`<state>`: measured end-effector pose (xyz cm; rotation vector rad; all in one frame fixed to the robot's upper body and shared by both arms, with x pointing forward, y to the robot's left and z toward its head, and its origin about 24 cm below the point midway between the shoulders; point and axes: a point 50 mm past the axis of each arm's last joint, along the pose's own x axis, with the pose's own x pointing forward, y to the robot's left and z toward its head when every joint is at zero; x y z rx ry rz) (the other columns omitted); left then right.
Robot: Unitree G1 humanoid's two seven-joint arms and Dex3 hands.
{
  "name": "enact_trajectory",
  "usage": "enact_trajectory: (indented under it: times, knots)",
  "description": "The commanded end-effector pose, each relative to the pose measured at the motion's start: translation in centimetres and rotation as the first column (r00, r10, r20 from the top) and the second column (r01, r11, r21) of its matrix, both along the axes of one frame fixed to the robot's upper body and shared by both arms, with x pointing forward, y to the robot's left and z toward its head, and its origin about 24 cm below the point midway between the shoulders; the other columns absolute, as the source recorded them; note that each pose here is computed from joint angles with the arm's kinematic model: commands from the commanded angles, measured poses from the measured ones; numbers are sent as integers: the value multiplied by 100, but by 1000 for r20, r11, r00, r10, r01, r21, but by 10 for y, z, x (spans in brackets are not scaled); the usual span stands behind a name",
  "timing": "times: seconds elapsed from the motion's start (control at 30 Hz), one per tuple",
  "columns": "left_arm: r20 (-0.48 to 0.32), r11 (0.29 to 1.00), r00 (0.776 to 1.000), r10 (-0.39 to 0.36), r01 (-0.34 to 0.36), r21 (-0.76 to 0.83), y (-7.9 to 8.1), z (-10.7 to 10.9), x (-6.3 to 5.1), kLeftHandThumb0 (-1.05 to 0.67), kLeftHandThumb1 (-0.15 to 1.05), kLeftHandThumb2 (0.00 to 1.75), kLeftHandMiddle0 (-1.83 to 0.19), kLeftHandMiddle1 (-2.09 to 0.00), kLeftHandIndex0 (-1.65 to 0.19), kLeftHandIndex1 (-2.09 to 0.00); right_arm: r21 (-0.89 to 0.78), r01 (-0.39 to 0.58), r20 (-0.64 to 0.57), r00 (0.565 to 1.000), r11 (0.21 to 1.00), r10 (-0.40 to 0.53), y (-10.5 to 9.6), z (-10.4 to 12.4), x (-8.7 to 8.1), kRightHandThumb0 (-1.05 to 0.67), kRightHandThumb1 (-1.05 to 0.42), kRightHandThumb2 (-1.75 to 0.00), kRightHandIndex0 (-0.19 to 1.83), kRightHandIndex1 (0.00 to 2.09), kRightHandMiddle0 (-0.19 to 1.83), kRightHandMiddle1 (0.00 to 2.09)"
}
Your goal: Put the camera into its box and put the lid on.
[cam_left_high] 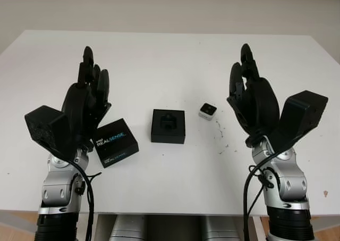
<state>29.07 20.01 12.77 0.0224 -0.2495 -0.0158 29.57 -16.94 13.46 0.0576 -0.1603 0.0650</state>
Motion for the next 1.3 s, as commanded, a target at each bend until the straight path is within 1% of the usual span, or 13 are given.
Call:
enact_trajectory:
  times: [0.0,0.3,0.4,0.43,0.5,0.57,0.6,0.63,0.7,0.8,0.93,1.03,1.27]
  knots:
    - [26,1000,1000,-3,3,3,1,6,0,-77,105,54,19,-2,19,0,5,0,22,1000,1000,-1,0,4,-1,-65,-105,-68,-19,0,-19,0]
    - [30,1000,1000,-10,10,14,-1,4,2,-77,105,55,19,-1,19,-1,-27,0,13,1000,1000,0,-5,4,3,-67,-105,-64,-19,0,-19,0]
    - [34,1000,999,-11,10,20,-2,4,2,-77,105,56,19,-1,19,-1,-125,31,25,999,992,-29,-16,15,11,-66,-105,-42,-15,3,-14,4]
    - [35,1000,999,-9,8,18,-2,4,1,-77,105,56,19,-1,19,-1,-181,56,38,998,982,-50,-22,20,15,-69,-103,-26,-6,7,-4,9]
    - [36,1000,999,-5,5,23,-2,5,1,-77,105,56,19,-2,19,-2,-249,78,59,996,965,-65,-32,30,24,-63,-96,-11,6,13,8,16]
    - [39,1000,999,-5,4,24,-2,5,0,-77,105,56,19,-2,19,-2,-331,68,78,996,941,-45,-42,40,33,-55,-90,-6,15,18,14,21]
    - [40,1000,999,-6,5,23,-2,5,0,-77,105,55,19,-2,19,-2,-392,53,91,996,918,-19,-47,45,37,-52,-88,-6,19,19,13,31]
    - [40,1000,999,-6,5,24,-2,5,0,-76,105,56,19,-1,19,-2,-458,29,98,995,888,18,-51,50,41,-47,-86,-5,22,21,4,55]
    - [40,1000,999,-5,4,27,-2,4,0,-76,105,57,19,-1,19,-1,-575,-19,88,992,818,85,-59,58,48,-43,-84,-5,22,21,-4,71]
    - [36,1000,999,-10,9,29,-2,4,0,-76,105,57,19,-1,19,-1,-735,-31,83,987,678,136,-64,65,58,-48,-79,-4,26,22,0,71]
    - [32,999,999,-18,17,28,-3,4,0,-75,105,58,19,0,19,0,-869,-1,97,980,494,173,-65,68,65,-52,-77,-4,27,22,4,72]
    - [29,1000,999,-21,20,22,-2,3,0,-74,105,59,19,0,19,0,-943,3,74,977,333,201,-65,70,68,-53,-78,-5,26,21,4,70]
    - [24,1000,1000,-17,17,25,-1,3,1,-75,105,58,19,0,19,0,-988,-59,-25,973,142,230,-64,76,72,-42,-81,-6,23,10,20,28]
